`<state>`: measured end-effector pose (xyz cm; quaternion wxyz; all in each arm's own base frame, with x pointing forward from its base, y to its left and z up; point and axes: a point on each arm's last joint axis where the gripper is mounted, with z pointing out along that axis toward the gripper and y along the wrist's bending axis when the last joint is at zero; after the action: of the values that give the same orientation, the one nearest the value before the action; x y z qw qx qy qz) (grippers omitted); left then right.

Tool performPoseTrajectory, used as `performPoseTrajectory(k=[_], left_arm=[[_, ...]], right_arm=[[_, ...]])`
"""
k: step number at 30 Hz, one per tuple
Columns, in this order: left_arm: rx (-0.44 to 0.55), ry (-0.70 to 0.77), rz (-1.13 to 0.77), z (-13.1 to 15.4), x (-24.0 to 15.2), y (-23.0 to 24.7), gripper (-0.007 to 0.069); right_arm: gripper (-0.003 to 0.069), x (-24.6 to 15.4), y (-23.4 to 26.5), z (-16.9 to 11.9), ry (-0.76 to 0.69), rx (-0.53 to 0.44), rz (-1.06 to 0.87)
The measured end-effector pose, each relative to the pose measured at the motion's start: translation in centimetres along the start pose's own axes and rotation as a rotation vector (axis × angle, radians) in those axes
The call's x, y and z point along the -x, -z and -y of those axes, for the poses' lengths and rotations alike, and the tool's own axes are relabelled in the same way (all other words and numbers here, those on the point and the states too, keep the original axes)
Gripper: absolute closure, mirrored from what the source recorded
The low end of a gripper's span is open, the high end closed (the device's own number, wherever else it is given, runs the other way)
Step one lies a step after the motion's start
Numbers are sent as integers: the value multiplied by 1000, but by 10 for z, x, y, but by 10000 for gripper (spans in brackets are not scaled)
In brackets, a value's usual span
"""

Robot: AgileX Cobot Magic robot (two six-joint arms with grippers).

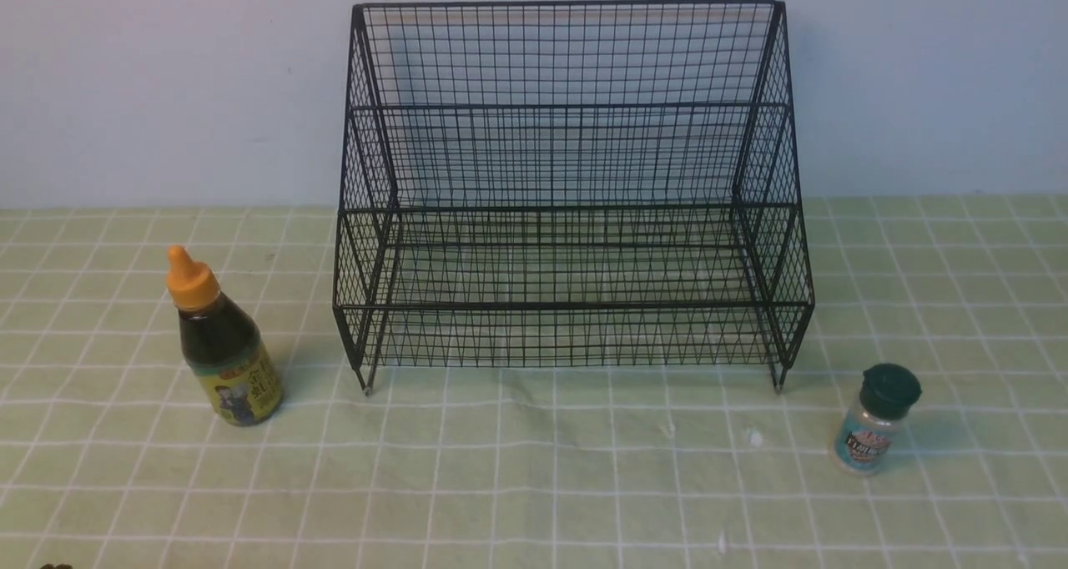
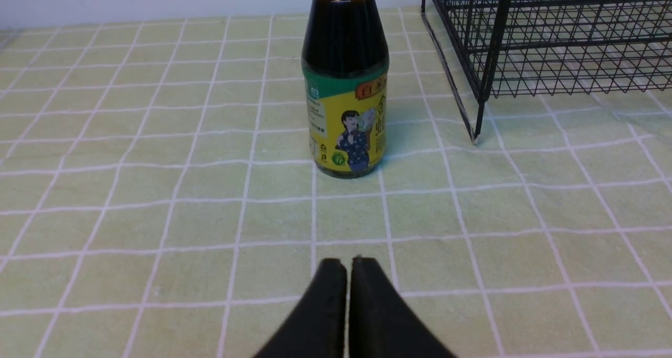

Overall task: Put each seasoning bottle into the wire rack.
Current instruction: Use the right arm to grab the condiment bottle closest to it, then use the right arm to put the condiment bottle back on the shelf

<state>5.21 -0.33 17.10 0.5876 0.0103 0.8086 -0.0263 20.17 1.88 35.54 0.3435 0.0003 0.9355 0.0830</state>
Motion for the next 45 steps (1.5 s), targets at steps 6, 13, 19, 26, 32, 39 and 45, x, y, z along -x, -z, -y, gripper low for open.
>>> performPoseTrajectory(k=[6,13,19,26,32,39,45], left_arm=[[0,0,0,0,0,0,631],[0,0,0,0,0,0,631],[0,0,0,0,0,0,631],[0,0,0,0,0,0,631],[0,0,0,0,0,0,631],[0,0,0,0,0,0,631],[0,0,0,0,0,0,631]], right_arm=[[410,4,-60,-13,119,14,-184],[181,1,-104,-22,134,-33,-267],[90,-5,-146,-19,134,-55,-356],[169,-17,-180,-16,132,-66,-452],[314,-15,-179,-17,181,-43,-464],[315,4,-117,-25,208,-9,-429],[315,27,-39,-37,221,67,-260]])
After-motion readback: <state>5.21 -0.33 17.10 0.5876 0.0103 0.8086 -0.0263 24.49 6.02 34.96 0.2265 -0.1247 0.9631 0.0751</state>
